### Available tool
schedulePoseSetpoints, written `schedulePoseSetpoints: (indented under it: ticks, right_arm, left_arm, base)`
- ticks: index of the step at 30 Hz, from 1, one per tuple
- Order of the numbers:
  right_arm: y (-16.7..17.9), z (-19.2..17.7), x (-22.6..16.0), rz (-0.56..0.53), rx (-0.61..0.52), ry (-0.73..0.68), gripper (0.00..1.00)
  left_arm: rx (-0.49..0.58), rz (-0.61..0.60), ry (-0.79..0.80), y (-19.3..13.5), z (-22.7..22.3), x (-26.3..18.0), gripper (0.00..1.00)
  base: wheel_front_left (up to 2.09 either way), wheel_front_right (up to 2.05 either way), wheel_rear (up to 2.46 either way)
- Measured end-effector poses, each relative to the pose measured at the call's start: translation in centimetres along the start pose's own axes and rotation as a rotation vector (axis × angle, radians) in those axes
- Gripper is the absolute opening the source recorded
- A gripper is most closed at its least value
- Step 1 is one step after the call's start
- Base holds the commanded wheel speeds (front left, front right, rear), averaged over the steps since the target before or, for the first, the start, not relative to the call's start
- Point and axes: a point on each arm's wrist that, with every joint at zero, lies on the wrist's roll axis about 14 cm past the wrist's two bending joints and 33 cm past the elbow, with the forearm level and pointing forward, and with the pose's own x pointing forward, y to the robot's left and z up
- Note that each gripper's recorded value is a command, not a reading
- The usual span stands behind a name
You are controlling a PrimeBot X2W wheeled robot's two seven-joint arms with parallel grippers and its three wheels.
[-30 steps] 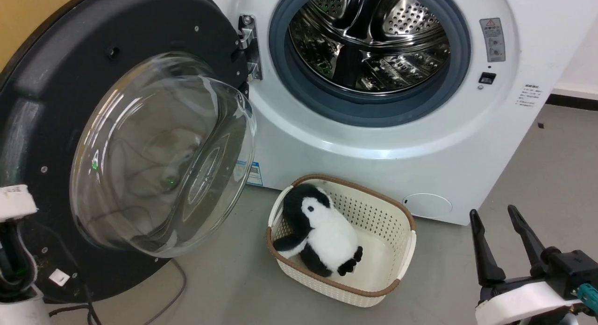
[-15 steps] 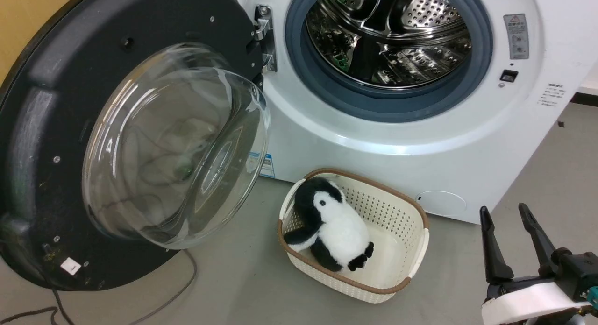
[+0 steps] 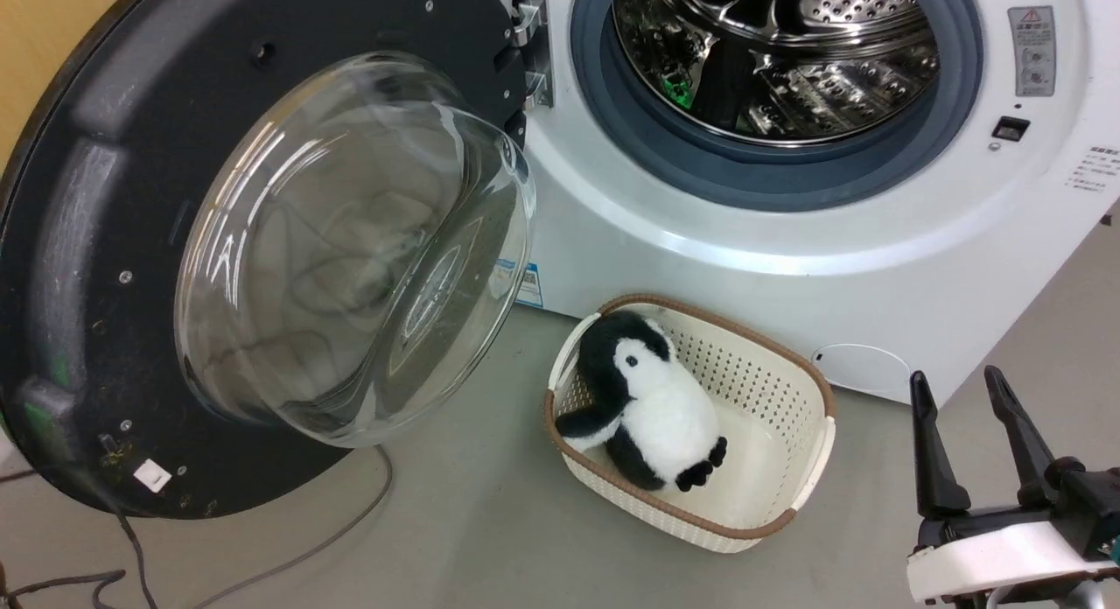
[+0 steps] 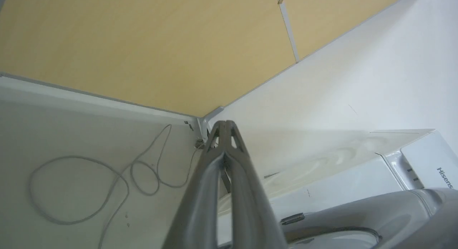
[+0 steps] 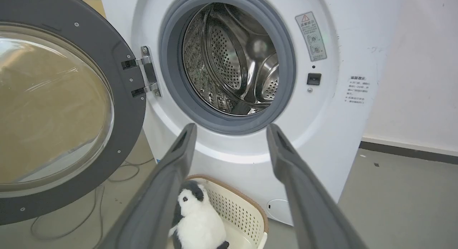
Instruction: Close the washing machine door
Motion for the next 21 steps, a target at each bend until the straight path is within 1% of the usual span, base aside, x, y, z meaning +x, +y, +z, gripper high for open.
schedulePoseSetpoints:
  ticks: [3,7,8,10,13,17,21]
  right_arm:
    - [0.1,0.0,0.4,0.004,0.004,-0.006,1.0]
    - [-0.1,0.0,0.8,0.0,0.01,-0.018,1.0]
    - [-0.3,-0.1,1.0,-0.005,0.016,-0.023,1.0]
    - [-0.3,-0.2,1.1,-0.006,0.019,-0.022,1.0]
    - [-0.2,-0.1,1.3,-0.004,0.029,-0.031,1.0]
    - [0.1,-0.1,1.6,0.003,0.038,-0.039,1.0]
    - [0.5,0.2,1.9,0.013,0.047,-0.053,1.0]
  left_arm:
    - [-0.04,0.002,0.073,0.2,-1.4,0.0,0.0]
    - [-0.09,-0.024,0.168,-0.3,-3.1,-0.2,0.0]
    - [-0.111,-0.052,0.25,-0.8,-4.5,-0.8,0.0]
    - [-0.121,-0.079,0.301,-1.2,-5.2,-1.5,0.0]
    - [-0.133,-0.114,0.366,-1.7,-6.0,-2.6,0.0]
    - [-0.188,-0.15,0.428,-2.1,-6.8,-4.1,0.0]
    - [-0.214,-0.197,0.501,-2.8,-7.5,-5.8,0.0]
  base:
    - [0.0,0.0,0.0]
    - [0.0,0.0,0.0]
    - [0.0,0.0,0.0]
    - [0.0,0.0,0.0]
    - [0.0,0.0,0.0]
    - [0.0,0.0,0.0]
    - [0.0,0.0,0.0]
